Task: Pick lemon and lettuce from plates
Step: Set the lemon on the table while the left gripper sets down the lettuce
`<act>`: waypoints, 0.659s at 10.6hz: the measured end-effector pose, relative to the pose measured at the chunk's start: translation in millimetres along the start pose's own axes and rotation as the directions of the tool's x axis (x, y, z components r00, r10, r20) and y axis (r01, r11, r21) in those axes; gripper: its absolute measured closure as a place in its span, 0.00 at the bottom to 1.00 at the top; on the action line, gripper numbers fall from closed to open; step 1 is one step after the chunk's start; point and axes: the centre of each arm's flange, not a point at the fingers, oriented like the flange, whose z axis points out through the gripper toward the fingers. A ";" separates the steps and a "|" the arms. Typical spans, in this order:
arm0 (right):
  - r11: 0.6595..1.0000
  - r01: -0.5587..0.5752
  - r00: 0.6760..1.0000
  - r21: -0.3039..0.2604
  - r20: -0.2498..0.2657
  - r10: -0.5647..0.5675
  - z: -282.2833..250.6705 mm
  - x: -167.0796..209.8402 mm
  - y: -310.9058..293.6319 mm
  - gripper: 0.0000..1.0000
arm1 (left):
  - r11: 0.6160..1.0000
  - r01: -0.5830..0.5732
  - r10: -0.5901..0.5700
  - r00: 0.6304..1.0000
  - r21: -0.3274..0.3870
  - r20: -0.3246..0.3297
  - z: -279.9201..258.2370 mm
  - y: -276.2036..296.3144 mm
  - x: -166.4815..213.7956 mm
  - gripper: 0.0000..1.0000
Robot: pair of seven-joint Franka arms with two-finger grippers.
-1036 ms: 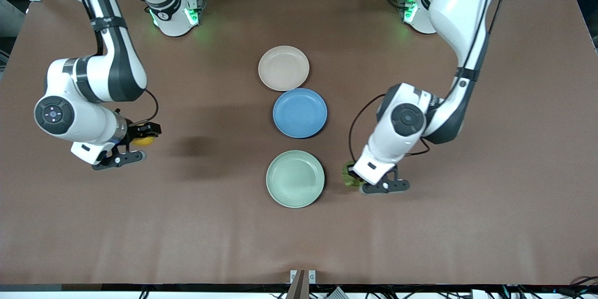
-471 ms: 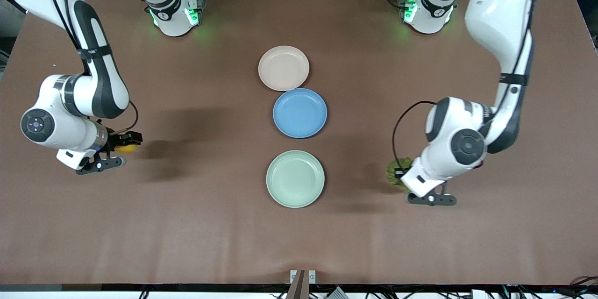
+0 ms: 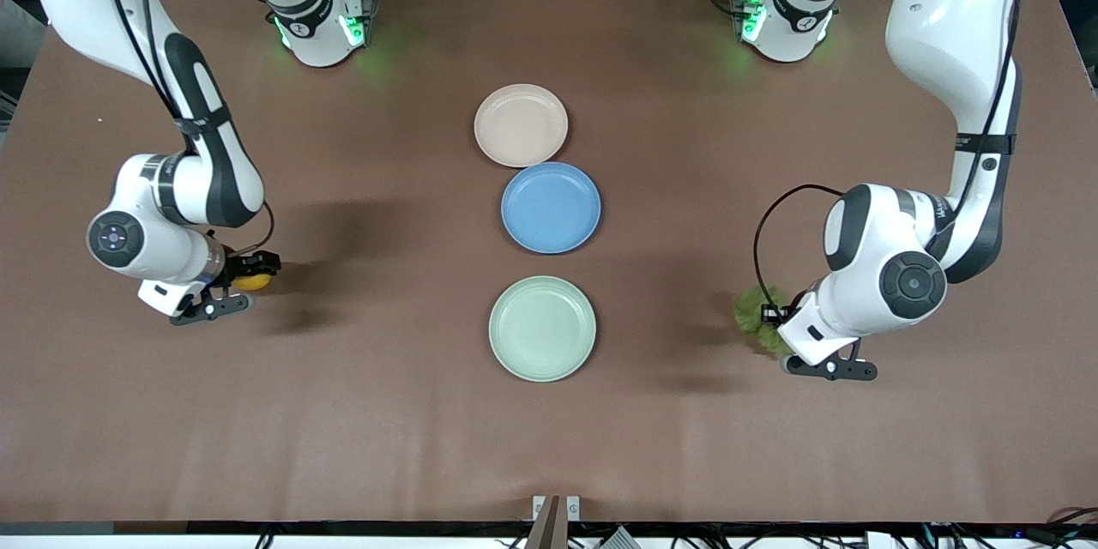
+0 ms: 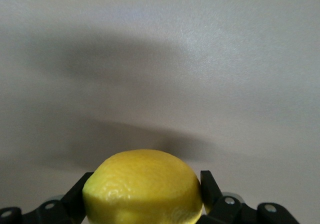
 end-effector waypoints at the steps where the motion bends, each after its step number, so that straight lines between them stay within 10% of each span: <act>1: 1.000 0.000 1.000 0.000 0.004 0.000 6.2 0.2 -0.2 0.10 | 1.000 -0.010 0.010 1.000 0.002 0.022 0.3 -3.4 -2.4 0.55; 5: 0.998 -0.050 0.999 0.045 -0.007 0.050 7.6 1.0 -1.6 0.00 | 1.000 -0.019 0.018 0.995 0.006 0.094 -18.2 -25.9 -14.0 0.01; 7: 0.997 -0.056 0.998 0.049 -0.018 0.056 3.4 3.5 -0.9 0.00 | 1.000 -0.022 0.021 0.994 0.006 0.109 -26.2 -24.3 -18.4 0.00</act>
